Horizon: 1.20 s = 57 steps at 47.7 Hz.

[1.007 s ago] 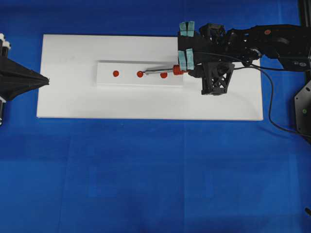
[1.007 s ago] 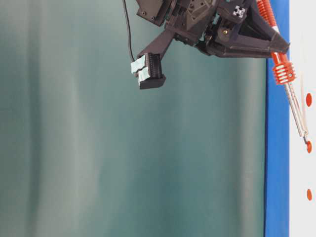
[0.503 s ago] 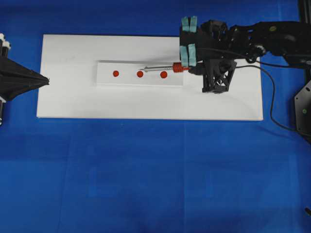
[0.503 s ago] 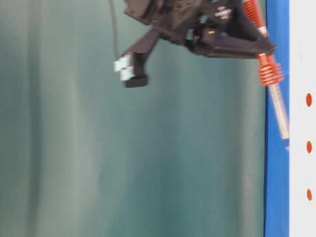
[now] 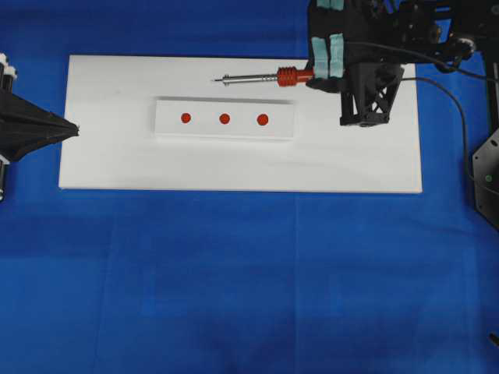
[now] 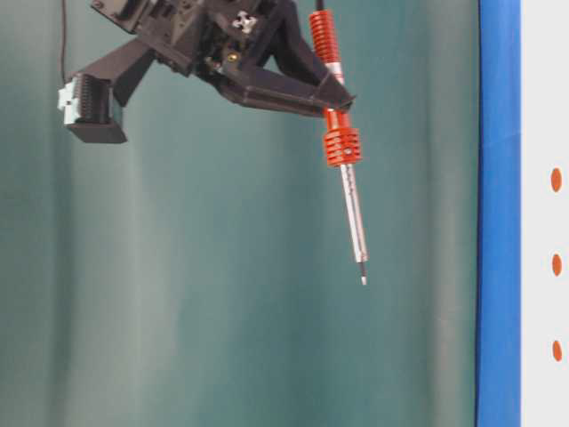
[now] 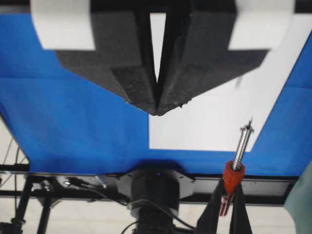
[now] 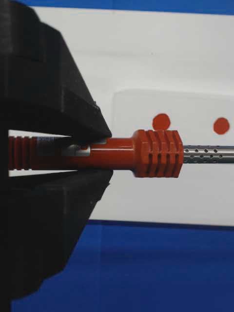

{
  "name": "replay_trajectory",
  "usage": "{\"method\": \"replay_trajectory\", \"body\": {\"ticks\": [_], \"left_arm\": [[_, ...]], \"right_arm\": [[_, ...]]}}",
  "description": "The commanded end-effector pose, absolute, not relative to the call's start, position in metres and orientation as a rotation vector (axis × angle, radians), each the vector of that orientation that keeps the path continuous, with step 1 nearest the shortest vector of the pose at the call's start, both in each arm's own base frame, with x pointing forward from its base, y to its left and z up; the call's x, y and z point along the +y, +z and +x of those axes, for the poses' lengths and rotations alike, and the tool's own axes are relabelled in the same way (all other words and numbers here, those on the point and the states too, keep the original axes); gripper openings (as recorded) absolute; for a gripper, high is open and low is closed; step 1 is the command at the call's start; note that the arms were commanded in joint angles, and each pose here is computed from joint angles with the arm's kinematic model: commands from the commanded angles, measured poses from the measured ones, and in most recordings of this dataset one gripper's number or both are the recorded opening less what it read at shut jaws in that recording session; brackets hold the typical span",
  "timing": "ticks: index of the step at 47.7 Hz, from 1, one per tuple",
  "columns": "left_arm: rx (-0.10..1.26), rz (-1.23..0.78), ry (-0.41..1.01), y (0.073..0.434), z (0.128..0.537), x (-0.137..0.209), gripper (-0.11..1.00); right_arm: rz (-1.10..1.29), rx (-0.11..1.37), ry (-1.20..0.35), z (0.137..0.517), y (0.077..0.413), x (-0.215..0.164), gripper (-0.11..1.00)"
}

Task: Touch the tip of the soldering iron to the mark.
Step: 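Raise the iron and move it further right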

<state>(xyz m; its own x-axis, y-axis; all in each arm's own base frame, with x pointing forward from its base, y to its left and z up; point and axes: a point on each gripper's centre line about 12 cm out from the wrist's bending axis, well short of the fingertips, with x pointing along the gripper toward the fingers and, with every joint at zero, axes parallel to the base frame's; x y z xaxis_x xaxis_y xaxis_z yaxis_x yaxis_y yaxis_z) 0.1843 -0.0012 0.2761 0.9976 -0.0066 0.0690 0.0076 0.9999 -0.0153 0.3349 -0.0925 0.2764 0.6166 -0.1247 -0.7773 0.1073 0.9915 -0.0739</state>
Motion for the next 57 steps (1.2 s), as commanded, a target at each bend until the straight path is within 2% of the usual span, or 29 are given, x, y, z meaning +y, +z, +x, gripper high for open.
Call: {"method": "replay_trajectory", "body": {"ticks": [1,25,57], "left_arm": [[-0.094,-0.014,-0.009,0.284,0.186,-0.002,0.00],[-0.094,-0.014,-0.009,0.284,0.186,-0.002,0.00],[-0.097,-0.014,-0.009,0.285,0.186,-0.002,0.00]], "right_arm": [[-0.032,0.851,-0.140,0.335,0.294,-0.092,0.06],[-0.040,0.859,-0.141,0.325,0.290,-0.090,0.06],[-0.026,0.870,-0.171,0.255,0.285,-0.079,0.06]]}}
